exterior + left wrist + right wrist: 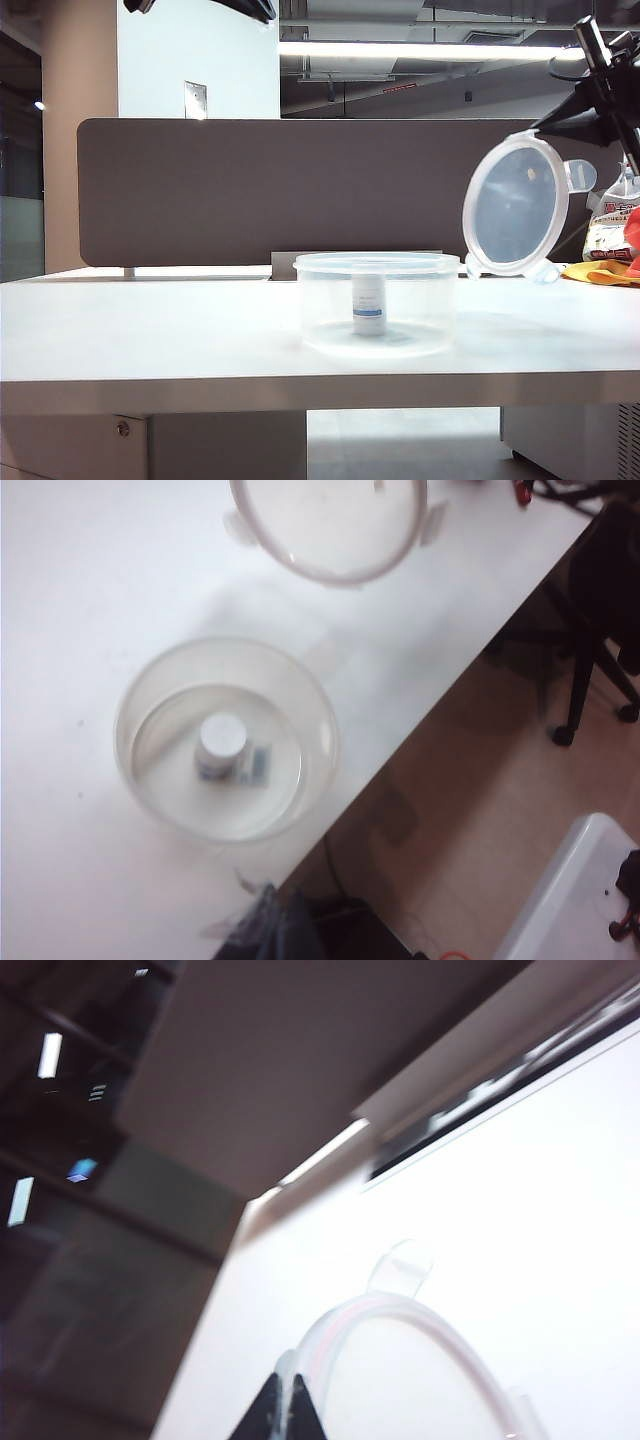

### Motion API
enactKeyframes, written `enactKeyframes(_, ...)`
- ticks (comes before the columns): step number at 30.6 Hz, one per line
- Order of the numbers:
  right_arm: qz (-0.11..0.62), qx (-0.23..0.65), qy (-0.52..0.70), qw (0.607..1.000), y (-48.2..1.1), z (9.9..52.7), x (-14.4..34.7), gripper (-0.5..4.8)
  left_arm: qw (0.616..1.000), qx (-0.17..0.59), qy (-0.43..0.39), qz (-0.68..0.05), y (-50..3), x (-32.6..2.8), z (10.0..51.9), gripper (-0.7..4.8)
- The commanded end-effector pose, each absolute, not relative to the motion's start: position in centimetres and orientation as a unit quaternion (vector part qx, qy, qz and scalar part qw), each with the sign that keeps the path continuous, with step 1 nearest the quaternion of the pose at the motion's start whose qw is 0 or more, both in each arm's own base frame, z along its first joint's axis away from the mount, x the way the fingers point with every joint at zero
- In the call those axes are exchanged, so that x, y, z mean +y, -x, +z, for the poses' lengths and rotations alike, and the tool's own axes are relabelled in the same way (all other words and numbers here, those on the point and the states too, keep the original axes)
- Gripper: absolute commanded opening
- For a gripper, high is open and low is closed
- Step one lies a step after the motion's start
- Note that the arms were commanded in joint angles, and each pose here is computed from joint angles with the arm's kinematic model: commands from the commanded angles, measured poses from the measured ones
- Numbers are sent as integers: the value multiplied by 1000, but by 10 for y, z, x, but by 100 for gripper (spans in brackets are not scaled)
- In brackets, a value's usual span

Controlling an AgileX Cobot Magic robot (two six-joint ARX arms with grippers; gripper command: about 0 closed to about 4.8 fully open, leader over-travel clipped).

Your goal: Remove the lid of the round box, pick up the small white medicine bottle inside, and place it on the table.

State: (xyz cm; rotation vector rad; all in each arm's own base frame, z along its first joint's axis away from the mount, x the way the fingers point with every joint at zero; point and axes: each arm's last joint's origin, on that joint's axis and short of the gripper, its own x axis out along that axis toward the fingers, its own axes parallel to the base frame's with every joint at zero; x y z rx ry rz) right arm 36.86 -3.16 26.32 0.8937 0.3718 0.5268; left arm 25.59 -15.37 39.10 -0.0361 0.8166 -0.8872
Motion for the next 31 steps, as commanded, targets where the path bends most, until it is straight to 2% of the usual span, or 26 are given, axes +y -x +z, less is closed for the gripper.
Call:
enactKeyframes(1,212,177,-395,876,-370,261,-34,-4,823,383,14,-419,-253,-153,394,14)
enactKeyframes(6,155,203,-367,895,-368,250,-36,-4,823,384,14,-419,-252,-153,394,14)
enactKeyframes(10,161,206,-355,897,-368,249,-35,8,824,380,14,-420,-253,-153,394,19)
enactKeyframes(15,172,204,-353,897,-369,250,-30,180,825,370,16,-426,-254,-154,396,26)
enactKeyframes(19,196,188,-346,898,-370,255,-26,286,826,368,17,-427,-254,-154,396,26)
enactKeyframes(24,245,153,-333,898,-371,265,-19,288,827,365,17,-427,-255,-154,397,26)
enactKeyframes(31,257,158,-344,889,-372,265,-9,283,827,365,17,-427,-255,-154,397,26)
